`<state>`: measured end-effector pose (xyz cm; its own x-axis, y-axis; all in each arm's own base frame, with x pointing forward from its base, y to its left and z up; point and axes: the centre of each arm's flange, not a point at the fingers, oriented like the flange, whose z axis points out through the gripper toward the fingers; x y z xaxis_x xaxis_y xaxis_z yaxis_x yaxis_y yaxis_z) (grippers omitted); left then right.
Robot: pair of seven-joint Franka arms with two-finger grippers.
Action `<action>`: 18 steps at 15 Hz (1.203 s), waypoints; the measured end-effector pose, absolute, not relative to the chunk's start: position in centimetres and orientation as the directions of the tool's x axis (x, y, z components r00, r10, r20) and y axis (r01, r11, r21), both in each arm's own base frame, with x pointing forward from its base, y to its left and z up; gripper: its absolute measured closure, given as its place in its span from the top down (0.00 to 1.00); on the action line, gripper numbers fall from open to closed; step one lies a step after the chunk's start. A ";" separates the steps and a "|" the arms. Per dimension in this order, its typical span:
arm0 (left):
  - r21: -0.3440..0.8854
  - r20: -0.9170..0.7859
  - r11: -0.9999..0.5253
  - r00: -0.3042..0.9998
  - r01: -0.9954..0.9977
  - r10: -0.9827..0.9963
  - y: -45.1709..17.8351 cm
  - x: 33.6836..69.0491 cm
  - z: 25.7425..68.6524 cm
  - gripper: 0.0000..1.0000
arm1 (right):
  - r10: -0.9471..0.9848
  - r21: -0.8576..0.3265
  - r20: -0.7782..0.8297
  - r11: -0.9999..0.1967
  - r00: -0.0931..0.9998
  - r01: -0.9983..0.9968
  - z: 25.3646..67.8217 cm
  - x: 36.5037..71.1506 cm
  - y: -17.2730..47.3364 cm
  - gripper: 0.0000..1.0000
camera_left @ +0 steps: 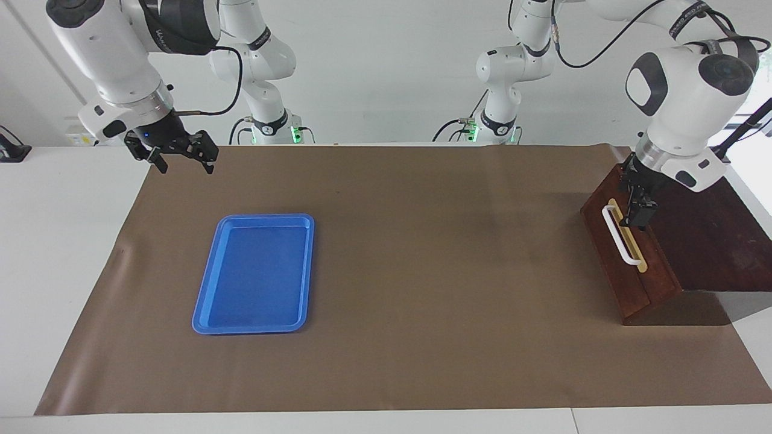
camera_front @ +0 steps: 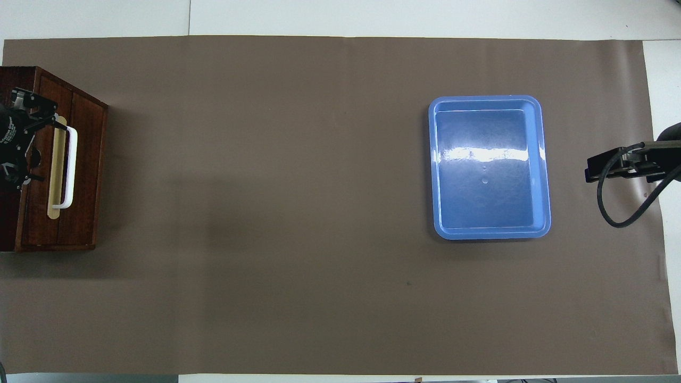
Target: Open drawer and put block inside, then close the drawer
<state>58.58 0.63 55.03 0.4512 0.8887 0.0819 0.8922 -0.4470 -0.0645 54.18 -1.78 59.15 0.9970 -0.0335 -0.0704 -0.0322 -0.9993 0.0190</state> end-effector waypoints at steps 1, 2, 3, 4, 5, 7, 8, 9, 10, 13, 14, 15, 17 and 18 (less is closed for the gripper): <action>-0.071 0.060 -0.521 0.525 0.850 0.849 0.5 57.9 55.8 1.00 | -0.033 0.019 -0.070 -0.999 0.997 -0.032 59.2 54.2 -1.8 1.00; -0.077 0.038 -0.598 0.602 0.797 0.797 0.4 57.3 56.5 1.00 | -0.033 0.019 -0.070 -0.999 0.997 -0.032 59.2 54.2 -1.8 1.00; -0.084 0.017 -0.677 0.680 0.731 0.733 0.3 56.7 57.1 1.00 | -0.034 0.019 -0.070 -0.999 0.997 -0.032 59.2 54.2 -1.8 1.00; -0.088 -0.006 -0.745 0.748 0.661 0.664 0.1 56.1 57.5 1.00 | -0.033 0.019 -0.070 -0.999 0.997 -0.032 59.2 54.2 -1.8 1.00; -0.085 -0.026 -0.799 0.800 0.596 0.600 -0.3 55.7 57.9 1.00 | -0.033 0.019 -0.070 -0.999 0.997 -0.032 59.2 54.2 -1.8 1.00; -0.081 -0.048 -0.877 0.877 0.474 0.478 -1.5 55.2 58.4 1.00 | -0.033 0.019 -0.070 -0.999 0.997 -0.032 59.2 54.2 -1.8 1.00; -0.078 -0.058 -0.904 0.904 0.420 0.425 -1.9 55.2 58.3 1.00 | -0.034 0.019 -0.070 -0.999 0.997 -0.032 59.2 54.2 -1.8 1.00; -0.070 -0.063 -0.925 0.924 0.373 0.377 -2.1 55.2 58.3 1.00 | -0.034 0.019 -0.070 -0.999 0.997 -0.032 59.2 54.2 -1.8 1.00; -0.062 -0.065 -0.941 0.939 0.333 0.337 -2.2 55.3 58.7 1.00 | -0.033 0.019 -0.070 -0.999 0.997 -0.032 59.2 54.2 -1.8 1.00; -0.056 -0.083 -0.963 0.960 0.263 0.267 -2.5 55.8 59.6 1.00 | -0.034 0.019 -0.070 -0.999 0.997 -0.032 59.2 54.2 -1.8 1.00; -0.054 -0.088 -0.966 0.963 0.252 0.256 -2.7 55.9 59.5 1.00 | -0.034 0.019 -0.070 -0.999 0.997 -0.032 59.2 54.2 -1.8 1.00; -0.050 -0.094 -0.969 0.964 0.244 0.247 -3.0 56.0 59.3 1.00 | -0.033 0.019 -0.070 -0.999 0.997 -0.032 59.2 54.2 -1.8 1.00; -0.048 -0.118 -0.974 0.967 0.222 0.226 -3.9 55.8 59.2 1.00 | -0.033 0.019 -0.070 -0.999 0.997 -0.032 59.2 54.2 -1.8 1.00; -0.046 -0.125 -0.979 0.972 0.197 0.201 -4.4 55.6 59.2 1.00 | -0.034 0.019 -0.070 -0.999 0.997 -0.032 59.2 54.2 -1.8 1.00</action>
<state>55.64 -4.36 59.25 0.9715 0.2011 -0.1253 0.1969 -0.9794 -0.0457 54.18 -1.78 59.15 0.9970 -0.0335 -0.0704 -0.0322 -0.9993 0.0190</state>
